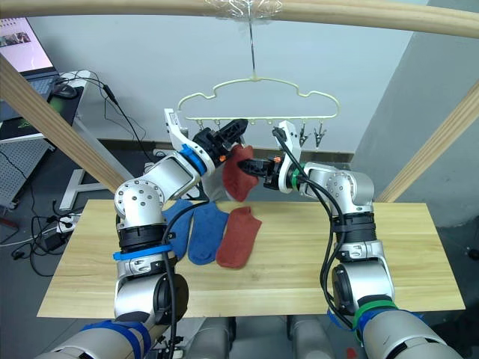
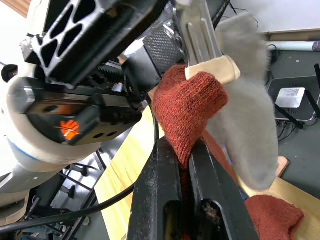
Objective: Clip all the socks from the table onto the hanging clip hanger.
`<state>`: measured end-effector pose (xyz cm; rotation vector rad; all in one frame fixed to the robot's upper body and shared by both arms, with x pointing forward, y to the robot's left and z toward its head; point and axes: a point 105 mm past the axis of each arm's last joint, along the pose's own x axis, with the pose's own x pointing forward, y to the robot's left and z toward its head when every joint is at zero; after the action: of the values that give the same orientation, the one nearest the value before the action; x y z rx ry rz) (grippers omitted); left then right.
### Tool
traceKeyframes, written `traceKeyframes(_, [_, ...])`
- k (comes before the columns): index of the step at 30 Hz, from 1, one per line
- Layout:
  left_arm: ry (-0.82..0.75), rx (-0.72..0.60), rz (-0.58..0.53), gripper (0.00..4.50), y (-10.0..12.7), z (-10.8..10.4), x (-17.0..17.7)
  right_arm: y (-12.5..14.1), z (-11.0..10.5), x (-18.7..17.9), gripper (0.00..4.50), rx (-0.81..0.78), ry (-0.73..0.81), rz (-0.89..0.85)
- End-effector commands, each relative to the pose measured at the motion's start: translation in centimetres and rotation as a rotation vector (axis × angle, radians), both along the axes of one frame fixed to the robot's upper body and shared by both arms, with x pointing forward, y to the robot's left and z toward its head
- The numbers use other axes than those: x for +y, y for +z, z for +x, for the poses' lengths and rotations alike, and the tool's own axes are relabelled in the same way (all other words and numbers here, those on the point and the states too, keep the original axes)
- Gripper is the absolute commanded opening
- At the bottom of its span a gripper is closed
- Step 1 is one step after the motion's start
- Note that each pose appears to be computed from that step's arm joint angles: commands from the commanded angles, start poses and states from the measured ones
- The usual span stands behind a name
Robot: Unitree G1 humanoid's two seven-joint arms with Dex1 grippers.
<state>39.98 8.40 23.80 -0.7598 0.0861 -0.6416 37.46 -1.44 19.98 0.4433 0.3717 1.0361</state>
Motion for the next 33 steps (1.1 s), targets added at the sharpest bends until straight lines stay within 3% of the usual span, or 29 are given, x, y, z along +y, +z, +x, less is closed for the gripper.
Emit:
traceKeyframes(1, [-0.022, -0.08, -0.018, 2.26, 2.2, -0.8, -0.1, 1.7, -0.3, 0.3, 0.0, -0.06, 0.022, 0.018])
traceKeyframes(3, [-0.021, -0.088, -0.001, 2.26, 2.1, -0.9, 0.0, 1.6, -0.4, 0.3, 0.0, -0.059, 0.022, 0.015])
traceKeyframes(4, [-0.021, -0.094, 0.015, 2.29, 2.1, -1.0, 0.0, 1.5, -0.4, 0.3, 0.52, -0.058, 0.022, 0.013])
traceKeyframes(6, [-0.024, -0.109, 0.052, 2.29, 2.0, -1.2, 0.0, 1.4, -0.4, 0.3, 1.04, -0.058, 0.023, 0.009])
traceKeyframes(13, [-0.02, -0.166, 0.186, 2.29, 1.5, -2.3, 0.2, 0.9, -0.5, 0.2, 3.62, -0.05, 0.017, -0.003])
traceKeyframes(16, [-0.023, -0.192, 0.269, 2.29, 0.9, -2.9, 0.6, 0.5, -0.8, -0.2, 4.46, -0.043, 0.007, -0.009])
traceKeyframes(24, [-0.037, -0.327, 0.51, 2.29, -0.9, -4.8, 1.4, -1.4, -3.4, -2.1, 4.46, -0.102, -0.031, -0.134])
traceKeyframes(33, [0.017, -0.487, 0.604, 2.29, -1.5, -6.3, 2.6, -2.9, -6.3, -4.9, 4.46, -0.257, -0.162, -0.367])
